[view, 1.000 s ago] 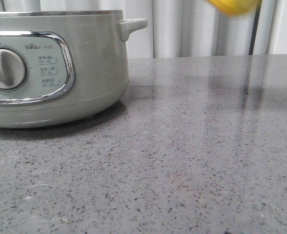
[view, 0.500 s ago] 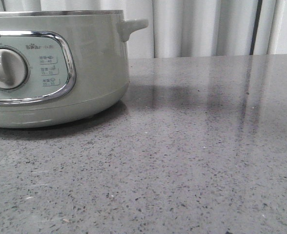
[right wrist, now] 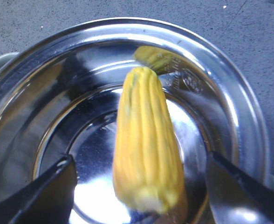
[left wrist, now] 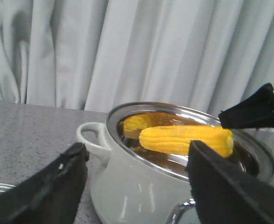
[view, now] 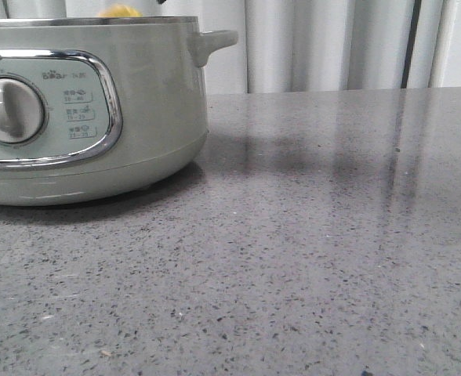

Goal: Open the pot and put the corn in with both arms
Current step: 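Lift the corn with the right gripper and carry it over the pot, then lower the corn into the pot and open the right gripper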

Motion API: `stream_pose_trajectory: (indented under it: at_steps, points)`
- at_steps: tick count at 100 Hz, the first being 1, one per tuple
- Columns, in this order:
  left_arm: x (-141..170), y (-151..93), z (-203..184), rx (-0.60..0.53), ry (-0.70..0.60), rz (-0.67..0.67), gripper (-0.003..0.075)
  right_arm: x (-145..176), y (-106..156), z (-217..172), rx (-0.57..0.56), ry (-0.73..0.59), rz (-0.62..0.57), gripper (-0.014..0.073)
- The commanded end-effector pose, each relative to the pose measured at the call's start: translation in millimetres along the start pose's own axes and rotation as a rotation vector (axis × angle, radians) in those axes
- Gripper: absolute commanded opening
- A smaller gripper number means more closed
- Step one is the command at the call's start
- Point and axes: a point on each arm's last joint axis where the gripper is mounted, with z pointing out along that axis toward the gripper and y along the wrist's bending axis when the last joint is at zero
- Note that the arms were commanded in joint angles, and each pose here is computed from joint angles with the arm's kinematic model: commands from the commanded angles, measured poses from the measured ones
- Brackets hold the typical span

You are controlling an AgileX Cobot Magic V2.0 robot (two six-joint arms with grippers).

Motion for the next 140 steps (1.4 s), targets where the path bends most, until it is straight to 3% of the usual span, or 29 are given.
stream_pose_trajectory:
  at_steps: [1, 11, 26, 28, 37, 54, 62, 77, 87, 101, 140]
  points:
    - [-10.2, -4.3, -1.0, 0.031, -0.026, -0.021, 0.0378, -34.3, 3.2, -63.0, 0.001, -0.19, -0.038, 0.0495]
    - [-8.0, -7.7, -1.5, 0.068, 0.008, -0.017, 0.0234, -37.4, 2.2, -102.2, 0.031, -0.221, -0.074, 0.034]
    - [-7.4, -13.1, -3.3, 0.114, 0.052, 0.025, -0.0024, -26.3, -2.2, -181.6, 0.088, -0.311, -0.135, -0.0038]
    - [-6.8, -13.8, -3.5, 0.122, 0.06, 0.045, -0.0018, -22.3, -3.2, -186.3, 0.095, -0.316, -0.142, -0.0073]
    - [-3.4, -17.0, -4.3, 0.161, 0.096, 0.113, -0.002, 1.7, -7.8, -227.0, 0.126, -0.381, -0.179, -0.0066]
    - [-0.5, -19.2, -5.1, 0.187, 0.126, 0.116, -0.002, 74.1, -19.6, -286.7, 0.183, -0.496, -0.255, -0.0066]
    - [-0.6, -19.2, -5.1, 0.188, 0.126, 0.114, -0.002, 113.9, -25.7, -297.9, 0.206, -0.53, -0.293, -0.0066]
    - [-0.7, -19.1, -5.0, 0.187, 0.124, 0.114, -0.002, 174.4, -34.0, -323.6, 0.278, -0.727, -0.425, -0.0063]
    - [-0.7, -19.1, -5.0, 0.187, 0.124, 0.114, -0.002, 201.5, -40.4, -335.8, 0.292, -0.75, -0.359, -0.0062]
    - [-0.8, -19.2, -5.0, 0.188, 0.123, 0.112, -0.002, 215.0, -47.6, -335.5, 0.328, -0.659, -0.305, -0.0062]
    - [-0.9, -19.2, -5.0, 0.187, 0.122, 0.112, -0.002, 214.5, -47.2, -335.9, 0.325, -0.667, -0.307, -0.0064]
